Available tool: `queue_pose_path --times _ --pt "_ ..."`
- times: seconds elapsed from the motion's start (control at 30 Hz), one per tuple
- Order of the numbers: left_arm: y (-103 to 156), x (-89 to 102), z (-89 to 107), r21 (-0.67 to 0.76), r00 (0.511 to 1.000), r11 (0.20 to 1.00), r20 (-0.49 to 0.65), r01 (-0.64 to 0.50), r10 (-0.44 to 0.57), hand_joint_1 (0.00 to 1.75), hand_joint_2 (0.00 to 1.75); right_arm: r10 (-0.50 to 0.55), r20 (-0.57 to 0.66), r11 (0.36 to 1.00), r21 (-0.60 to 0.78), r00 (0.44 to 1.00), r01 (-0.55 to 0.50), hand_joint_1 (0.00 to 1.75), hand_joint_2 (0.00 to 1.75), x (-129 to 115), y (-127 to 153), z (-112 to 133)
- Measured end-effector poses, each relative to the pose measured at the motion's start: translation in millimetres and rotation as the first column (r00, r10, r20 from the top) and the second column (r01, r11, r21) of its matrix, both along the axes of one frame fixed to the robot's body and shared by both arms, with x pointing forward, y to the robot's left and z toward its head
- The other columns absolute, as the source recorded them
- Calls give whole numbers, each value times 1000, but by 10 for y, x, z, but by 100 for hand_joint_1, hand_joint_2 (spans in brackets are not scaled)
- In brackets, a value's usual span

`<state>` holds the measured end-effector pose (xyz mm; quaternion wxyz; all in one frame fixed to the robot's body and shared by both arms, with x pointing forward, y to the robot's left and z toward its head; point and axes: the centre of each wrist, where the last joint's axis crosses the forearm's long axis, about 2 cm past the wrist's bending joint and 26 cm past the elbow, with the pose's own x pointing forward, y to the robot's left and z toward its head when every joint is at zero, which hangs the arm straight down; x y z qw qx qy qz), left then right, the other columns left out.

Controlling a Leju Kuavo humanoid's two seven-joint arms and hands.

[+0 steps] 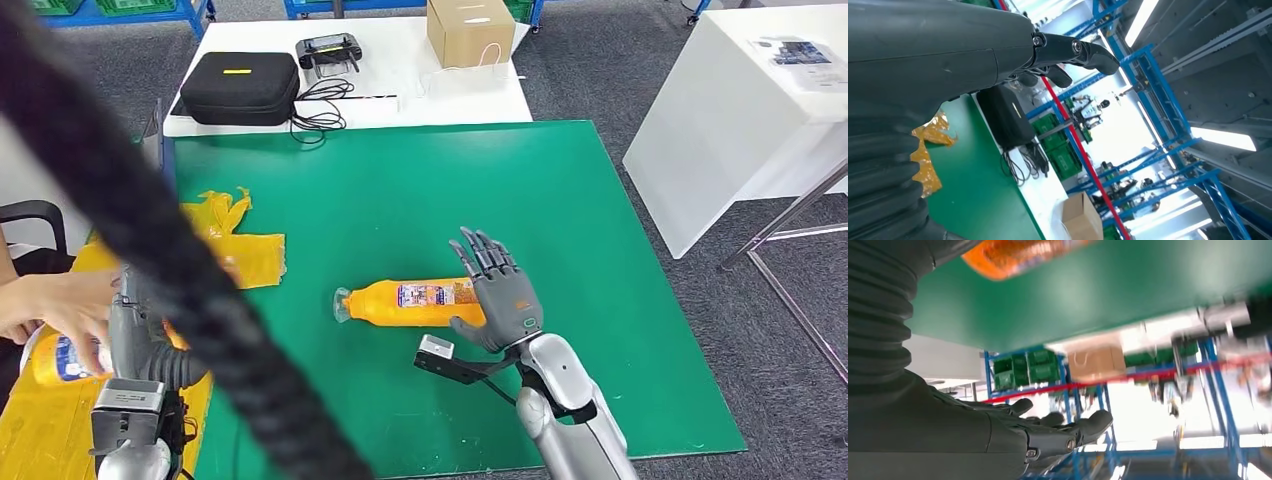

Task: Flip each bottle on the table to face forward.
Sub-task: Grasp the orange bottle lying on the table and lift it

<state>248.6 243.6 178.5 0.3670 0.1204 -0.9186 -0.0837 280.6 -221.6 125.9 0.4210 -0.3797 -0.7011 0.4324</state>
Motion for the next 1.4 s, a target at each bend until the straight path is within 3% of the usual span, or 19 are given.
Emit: queue_pose_path --times 0.5,0.77,1.07,1.1,1.13,1.23,1.27,1.33,1.4 --pt "-124 196 96 -33 997 997 23 71 -70 0 175 -3 -271 972 -225 963 -61 0 175 593 71 -382" --pt "-201 306 115 -45 994 994 23 104 -103 0 175 -47 -386 947 -310 921 -82 5 175 786 97 -483" --pt "-252 355 77 -52 993 991 4 121 -121 0 175 -65 -427 932 -348 902 -98 5 175 866 116 -508" --pt "-254 356 72 -52 993 991 2 122 -122 0 175 -65 -429 932 -349 901 -99 12 175 870 116 -508" --pt "-255 357 67 -52 993 991 0 122 -122 0 175 -66 -430 932 -350 900 -99 36 175 873 118 -508" --pt "-258 359 59 -52 992 991 -3 123 -123 0 175 -67 -434 931 -352 898 -100 142 175 872 121 -514" --pt "-259 359 59 -52 992 991 -3 123 -123 0 175 -69 -433 931 -351 899 -98 161 175 869 122 -519" --pt "-261 359 58 -54 992 991 -3 122 -123 0 175 -70 -422 935 -343 904 -87 175 175 854 127 -533" --pt "-264 358 57 -55 992 991 -4 122 -123 0 175 -62 -394 947 -312 917 -70 175 175 820 145 -554"
